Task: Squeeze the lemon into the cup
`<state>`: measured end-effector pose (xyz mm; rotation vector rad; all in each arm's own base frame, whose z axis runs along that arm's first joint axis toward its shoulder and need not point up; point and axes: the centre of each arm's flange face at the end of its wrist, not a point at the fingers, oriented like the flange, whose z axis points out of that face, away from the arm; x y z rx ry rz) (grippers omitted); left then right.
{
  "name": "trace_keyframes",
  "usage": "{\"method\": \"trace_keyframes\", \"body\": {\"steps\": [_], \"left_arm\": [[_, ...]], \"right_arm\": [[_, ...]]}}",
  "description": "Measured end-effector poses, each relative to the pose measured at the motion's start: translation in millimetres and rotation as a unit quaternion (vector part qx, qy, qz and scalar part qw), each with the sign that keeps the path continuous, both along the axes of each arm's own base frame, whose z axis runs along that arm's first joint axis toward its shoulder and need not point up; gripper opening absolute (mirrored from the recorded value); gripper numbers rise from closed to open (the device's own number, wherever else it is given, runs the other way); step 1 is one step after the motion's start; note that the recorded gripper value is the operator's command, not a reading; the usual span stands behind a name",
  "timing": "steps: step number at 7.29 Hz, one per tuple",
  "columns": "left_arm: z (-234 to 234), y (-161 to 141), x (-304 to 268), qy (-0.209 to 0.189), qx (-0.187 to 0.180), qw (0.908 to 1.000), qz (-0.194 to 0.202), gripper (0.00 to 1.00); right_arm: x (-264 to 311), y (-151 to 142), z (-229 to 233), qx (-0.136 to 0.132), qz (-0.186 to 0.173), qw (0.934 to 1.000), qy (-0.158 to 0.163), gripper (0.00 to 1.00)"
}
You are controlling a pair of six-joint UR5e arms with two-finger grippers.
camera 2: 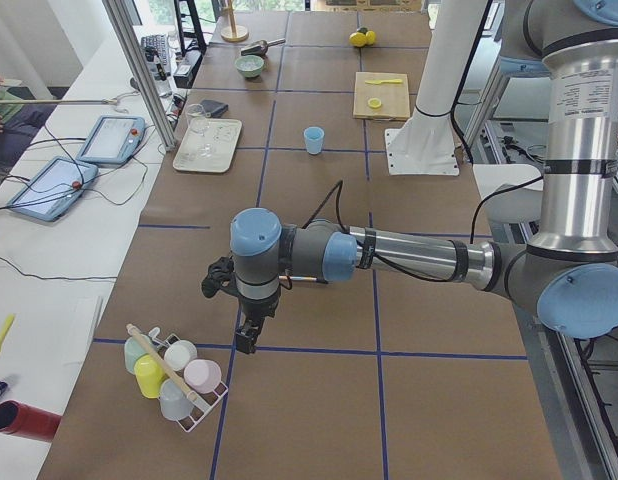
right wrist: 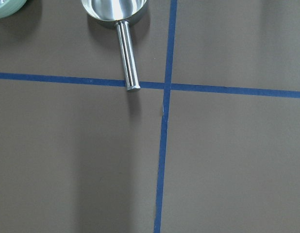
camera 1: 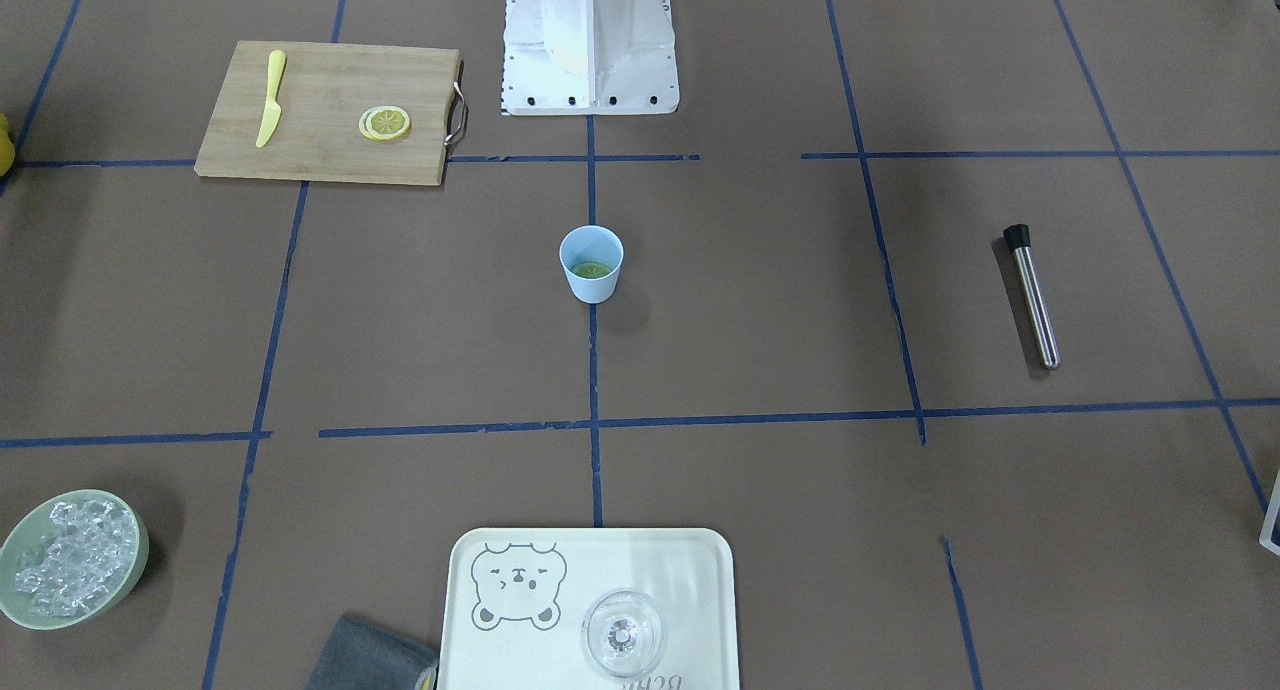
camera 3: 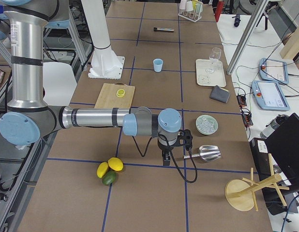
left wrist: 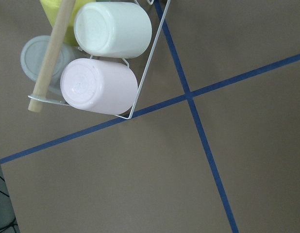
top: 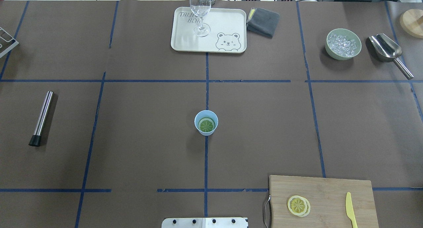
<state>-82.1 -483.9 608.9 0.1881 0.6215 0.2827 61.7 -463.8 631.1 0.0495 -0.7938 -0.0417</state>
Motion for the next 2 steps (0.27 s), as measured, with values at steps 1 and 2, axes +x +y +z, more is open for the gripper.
{"method": "trace_keyframes", "body": {"steps": [1,2], "left_arm": [[-0.3,-0.2,-0.1,0.000,0.000,1.0000,0.000,1.00],[-0.7,-0.5,-0.2,0.000,0.001,1.0000,0.000,1.00]], "right_arm": [[0.6,0.1,-0.2,0.000,0.001,1.0000,0.000,1.00],[0.8,0.0,-0.6,0.001,0.001,1.0000,0.000,1.00]]}}
